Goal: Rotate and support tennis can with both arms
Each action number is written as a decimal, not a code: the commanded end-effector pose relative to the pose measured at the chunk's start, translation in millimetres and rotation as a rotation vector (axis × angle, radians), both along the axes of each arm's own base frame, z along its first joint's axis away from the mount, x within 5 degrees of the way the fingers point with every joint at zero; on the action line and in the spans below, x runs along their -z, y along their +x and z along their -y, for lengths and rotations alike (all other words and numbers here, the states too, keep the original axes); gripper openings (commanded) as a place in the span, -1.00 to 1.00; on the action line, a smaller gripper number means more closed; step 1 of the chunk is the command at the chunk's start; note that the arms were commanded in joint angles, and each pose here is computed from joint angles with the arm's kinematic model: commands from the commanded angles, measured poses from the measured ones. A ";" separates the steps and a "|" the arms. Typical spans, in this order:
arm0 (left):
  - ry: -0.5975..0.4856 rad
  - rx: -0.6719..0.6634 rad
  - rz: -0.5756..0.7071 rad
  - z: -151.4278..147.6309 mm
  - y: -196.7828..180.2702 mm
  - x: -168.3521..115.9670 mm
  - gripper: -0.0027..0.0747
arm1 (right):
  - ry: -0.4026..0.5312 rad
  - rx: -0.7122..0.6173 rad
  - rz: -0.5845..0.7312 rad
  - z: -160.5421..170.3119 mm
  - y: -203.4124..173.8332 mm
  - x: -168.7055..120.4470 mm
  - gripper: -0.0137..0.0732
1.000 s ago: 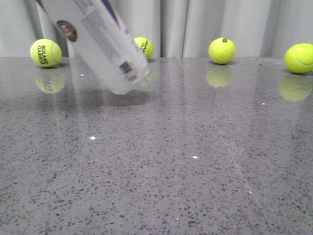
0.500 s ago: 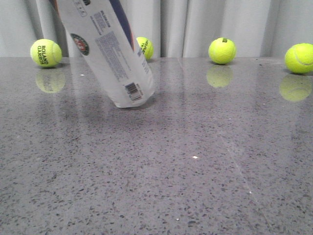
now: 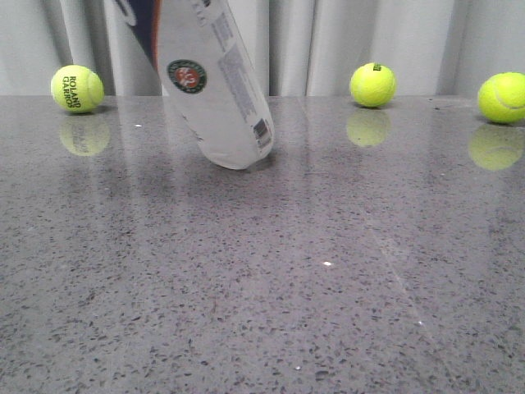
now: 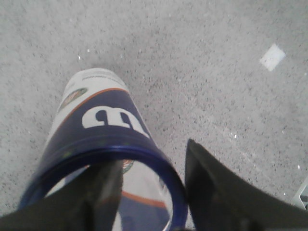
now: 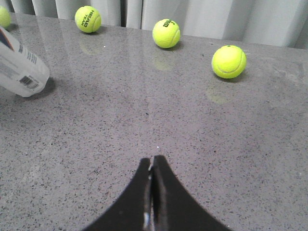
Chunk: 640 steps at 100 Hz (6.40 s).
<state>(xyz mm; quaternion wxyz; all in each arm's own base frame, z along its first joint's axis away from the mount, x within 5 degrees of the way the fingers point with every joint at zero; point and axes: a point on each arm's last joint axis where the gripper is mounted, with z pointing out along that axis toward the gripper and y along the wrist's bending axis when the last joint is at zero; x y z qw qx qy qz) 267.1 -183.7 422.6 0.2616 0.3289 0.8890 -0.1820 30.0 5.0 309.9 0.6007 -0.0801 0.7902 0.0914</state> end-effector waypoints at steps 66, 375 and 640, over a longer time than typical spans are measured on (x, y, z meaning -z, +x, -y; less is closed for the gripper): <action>-0.194 -0.006 0.165 35.8 47.2 -30.8 0.00 | 0.011 0.005 0.090 -0.1 1.7 -13.3 -0.84; -0.306 -0.445 0.926 -153.6 -174.9 141.5 -0.98 | 0.011 0.005 0.090 -0.1 1.7 -13.3 -0.84; -0.233 -0.831 0.992 -186.7 -211.7 225.6 -0.98 | 0.113 0.197 0.463 2.1 23.8 76.7 -0.84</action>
